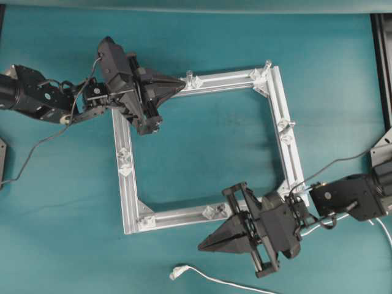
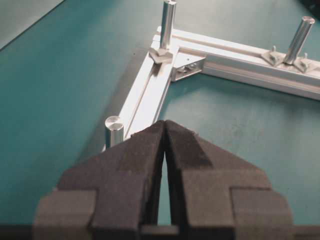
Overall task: Move the cable alternately left and right between 8 pins so it hooks onto each one.
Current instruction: 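Move the left gripper aside and the right gripper toward the cable plug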
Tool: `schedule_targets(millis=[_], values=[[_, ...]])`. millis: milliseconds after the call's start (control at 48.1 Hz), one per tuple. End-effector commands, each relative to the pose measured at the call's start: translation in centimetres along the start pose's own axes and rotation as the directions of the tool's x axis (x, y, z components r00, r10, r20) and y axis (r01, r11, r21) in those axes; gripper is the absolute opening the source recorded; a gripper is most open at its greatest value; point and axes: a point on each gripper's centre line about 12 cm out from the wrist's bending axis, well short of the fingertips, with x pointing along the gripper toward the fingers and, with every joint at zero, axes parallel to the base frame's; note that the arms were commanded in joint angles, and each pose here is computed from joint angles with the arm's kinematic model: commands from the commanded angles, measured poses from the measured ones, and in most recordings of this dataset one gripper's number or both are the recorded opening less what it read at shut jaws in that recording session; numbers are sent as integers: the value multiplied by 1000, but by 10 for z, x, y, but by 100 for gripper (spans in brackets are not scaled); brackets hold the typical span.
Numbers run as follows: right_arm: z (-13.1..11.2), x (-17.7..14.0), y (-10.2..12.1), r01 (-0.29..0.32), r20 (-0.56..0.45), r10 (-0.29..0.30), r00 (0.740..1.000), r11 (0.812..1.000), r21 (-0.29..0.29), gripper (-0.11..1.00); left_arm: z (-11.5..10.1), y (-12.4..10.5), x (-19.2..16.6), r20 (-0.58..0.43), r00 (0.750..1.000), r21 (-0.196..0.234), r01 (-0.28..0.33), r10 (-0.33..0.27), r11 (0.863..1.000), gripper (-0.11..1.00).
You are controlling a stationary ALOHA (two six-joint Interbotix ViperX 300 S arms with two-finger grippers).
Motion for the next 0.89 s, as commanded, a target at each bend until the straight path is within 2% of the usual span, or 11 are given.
schedule_targets(millis=[0, 125, 312, 416, 561, 706, 873], values=[[8, 2, -6, 13, 9, -13, 1000, 1000, 20, 0, 32, -12, -6, 60, 997, 36, 47, -49, 998, -1], [11, 5, -8, 17, -117, -14, 993, 1000, 24, 0, 50, -13, -19, 29, 998, 60, 49, -51, 997, 0], [22, 15, -12, 10, -285, -11, 958, 1000, -4, 0, 63, -20, -47, -20, 997, 81, 75, -73, 994, 0], [27, 22, -8, -13, -321, 1, 947, 999, -38, 0, 65, -28, -67, -22, 995, 86, 103, -102, 991, 0], [26, 30, -1, -32, -367, 14, 930, 999, -42, 0, 56, -35, -95, -55, 989, 92, 140, -136, 986, 0], [27, 38, 4, -37, -376, 23, 926, 999, -29, 0, 55, -37, -118, -99, 983, 94, 165, -156, 982, 0], [18, 51, 13, -42, -394, 41, 918, 999, 6, 0, 54, -34, -144, -150, 976, 96, 173, -158, 980, 0]])
